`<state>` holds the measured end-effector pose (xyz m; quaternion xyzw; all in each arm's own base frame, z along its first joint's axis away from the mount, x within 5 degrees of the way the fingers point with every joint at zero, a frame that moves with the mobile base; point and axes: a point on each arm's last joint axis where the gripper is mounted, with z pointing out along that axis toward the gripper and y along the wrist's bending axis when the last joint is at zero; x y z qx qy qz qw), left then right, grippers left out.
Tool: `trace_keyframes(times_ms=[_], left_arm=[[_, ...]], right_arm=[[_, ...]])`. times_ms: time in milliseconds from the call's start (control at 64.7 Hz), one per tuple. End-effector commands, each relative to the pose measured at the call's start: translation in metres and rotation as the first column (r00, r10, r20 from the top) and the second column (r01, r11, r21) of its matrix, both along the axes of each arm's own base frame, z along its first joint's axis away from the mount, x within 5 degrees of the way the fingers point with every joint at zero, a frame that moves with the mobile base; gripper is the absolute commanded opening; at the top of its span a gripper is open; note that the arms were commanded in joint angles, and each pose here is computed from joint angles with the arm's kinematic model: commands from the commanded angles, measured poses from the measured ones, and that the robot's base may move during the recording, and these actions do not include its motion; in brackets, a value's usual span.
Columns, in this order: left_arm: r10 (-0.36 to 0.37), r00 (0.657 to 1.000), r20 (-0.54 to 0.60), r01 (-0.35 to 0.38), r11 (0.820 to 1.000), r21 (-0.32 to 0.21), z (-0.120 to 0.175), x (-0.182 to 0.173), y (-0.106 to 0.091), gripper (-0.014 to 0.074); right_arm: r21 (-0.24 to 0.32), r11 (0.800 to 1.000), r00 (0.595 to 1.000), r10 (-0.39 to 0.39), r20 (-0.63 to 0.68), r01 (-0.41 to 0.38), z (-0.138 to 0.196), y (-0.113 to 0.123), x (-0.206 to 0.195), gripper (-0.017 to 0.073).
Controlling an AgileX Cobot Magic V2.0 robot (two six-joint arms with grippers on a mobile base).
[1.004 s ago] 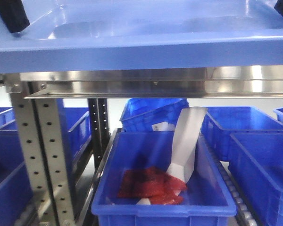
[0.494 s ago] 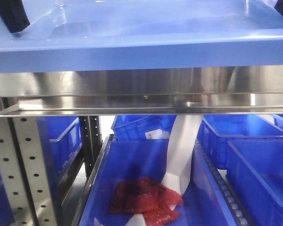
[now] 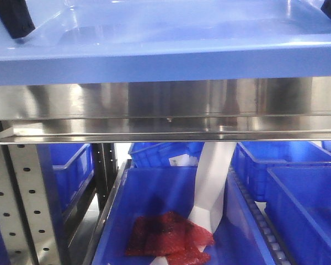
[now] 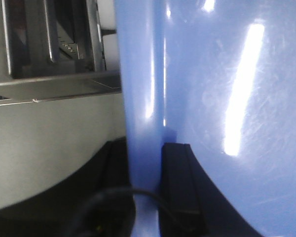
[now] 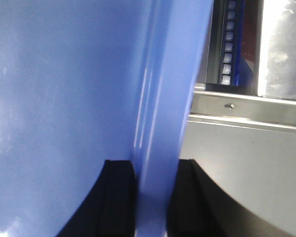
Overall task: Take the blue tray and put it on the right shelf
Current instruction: 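Carry the tray with both grippers to the shelving rack of blue bins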
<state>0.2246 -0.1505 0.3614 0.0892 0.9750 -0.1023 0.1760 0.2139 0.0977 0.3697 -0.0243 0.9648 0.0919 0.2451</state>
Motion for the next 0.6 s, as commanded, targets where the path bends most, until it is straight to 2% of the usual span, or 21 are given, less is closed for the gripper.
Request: trace_keyframes(times_ms=[0,587], left_arm=[[-0.018,0.999,-0.028,0.02,0.998,0.058,0.0111,-0.0129,0.0092,-0.0049],[-0.018,0.999,-0.028,0.02,0.998,0.058,0.0111,-0.0129,0.0092,-0.0049]], right_arm=[[0.007,1.0,0.993,0.018,0.116,-0.019,0.018,-0.0036,-0.0026,0.0055],[0.007,1.0,0.993,0.018,0.116,-0.019,0.018,-0.0036,-0.0026,0.0055]])
